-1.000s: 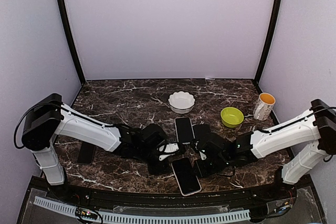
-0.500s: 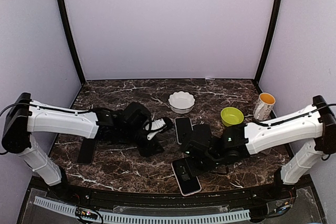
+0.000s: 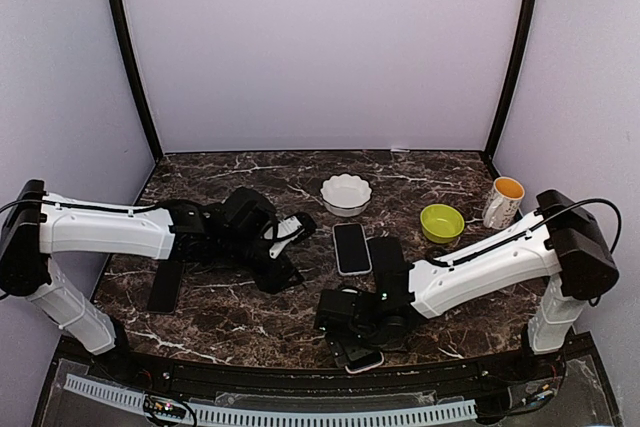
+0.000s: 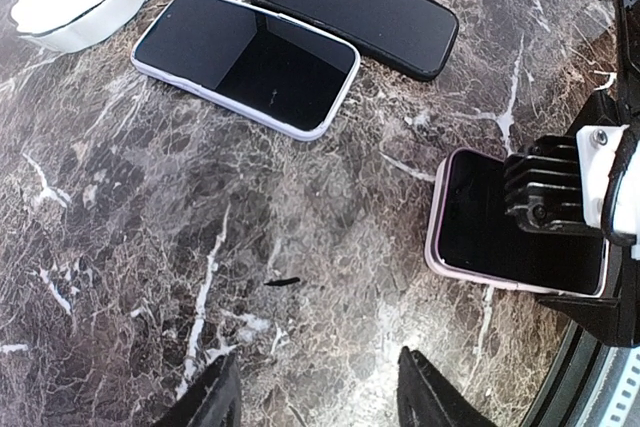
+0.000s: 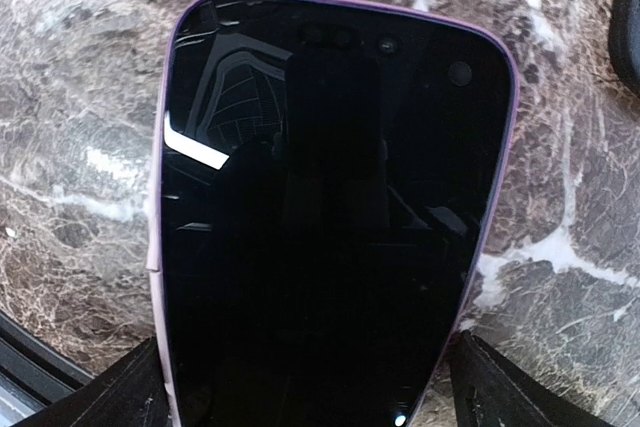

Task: Put the phone into the phone case

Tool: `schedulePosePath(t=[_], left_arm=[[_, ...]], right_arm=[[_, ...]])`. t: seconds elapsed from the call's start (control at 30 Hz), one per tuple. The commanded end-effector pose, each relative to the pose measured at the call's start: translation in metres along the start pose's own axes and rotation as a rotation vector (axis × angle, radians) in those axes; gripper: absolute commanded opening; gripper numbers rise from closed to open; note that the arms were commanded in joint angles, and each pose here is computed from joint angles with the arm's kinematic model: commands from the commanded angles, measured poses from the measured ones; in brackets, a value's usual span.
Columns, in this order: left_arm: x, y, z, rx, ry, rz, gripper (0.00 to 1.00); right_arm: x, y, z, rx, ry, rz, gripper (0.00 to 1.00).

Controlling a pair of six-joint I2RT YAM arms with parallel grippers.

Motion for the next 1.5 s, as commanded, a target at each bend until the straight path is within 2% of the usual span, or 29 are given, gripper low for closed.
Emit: schedulePosePath(t=[0.0,0.13,0.27,0.5,0.63,0.7,0.73,0.77,0.8,0.83,0.87,1.0,1.03,1.17,1.37,1.47], left_arm=[[0.003,-0.003,-0.01,0.013,-0.008,-0.007,0.55],[0.001,-0.004,-0.011,0.018,-0.012,-0.008,0.55],[-0.001,-0.005,-0.012,0.024,-0.019,-0.008,0.55],[-0.01,-0.009,-0.013,0.053,-0.05,-0.032,0.55],[-0.019,-0.01,-0.017,0.067,-0.08,-0.05,0.59],[-0.028,-0.012,-0.023,0.081,-0.119,-0.062,0.63],[-0.034,-0.012,-0.029,0.083,-0.149,-0.067,0.7],[-0.044,-0.013,-0.034,0.089,-0.202,-0.086,0.74],[-0.057,-0.013,-0.044,0.096,-0.282,-0.126,0.84],[-0.064,-0.013,-0.049,0.103,-0.326,-0.152,0.89],[-0.077,-0.015,-0.061,0.136,-0.425,-0.202,0.96],[-0.108,-0.022,-0.094,0.257,-0.664,-0.304,0.99],[-0.111,-0.023,-0.097,0.268,-0.683,-0.312,0.99],[-0.124,-0.024,-0.101,0.292,-0.705,-0.331,0.92],[-0.128,-0.034,-0.094,0.369,-0.68,-0.303,0.56],[-0.127,-0.041,-0.092,0.413,-0.66,-0.287,0.46]], right_arm=[[0.017,-0.004,0.01,0.012,0.059,0.029,0.93],[0.025,-0.014,0.018,0.068,0.086,0.022,0.84],[0.026,-0.015,0.019,0.067,0.093,0.011,0.68],[0.005,-0.004,0.0,0.014,-0.008,-0.021,0.42],[-0.023,0.004,-0.029,-0.059,-0.172,-0.017,0.32],[-0.043,0.006,-0.053,-0.099,-0.293,-0.009,0.29],[-0.054,0.005,-0.065,-0.104,-0.371,-0.006,0.28],[-0.063,0.004,-0.079,-0.116,-0.442,0.005,0.27],[-0.071,0.002,-0.09,-0.122,-0.509,0.011,0.27],[-0.078,0.002,-0.103,-0.132,-0.581,0.012,0.26],[-0.084,0.004,-0.115,-0.144,-0.646,0.01,0.25],[-0.1,0.006,-0.152,-0.135,-0.84,-0.005,0.24],[-0.102,0.008,-0.158,-0.13,-0.87,-0.01,0.24],[-0.105,0.011,-0.177,-0.132,-0.955,-0.027,0.23],[-0.11,0.011,-0.189,-0.119,-1.009,-0.033,0.22],[-0.112,0.012,-0.193,-0.117,-1.026,-0.042,0.22]])
Point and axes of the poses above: each gripper's point midway between its finger pads, its own z axis out along the fingers, its own y axis along the line the jaws close on, x = y × z, the point moved 3 cm from there along -z, back along the fingers, and after that the axes turned 5 degrees about z, right-handed, at the moved point
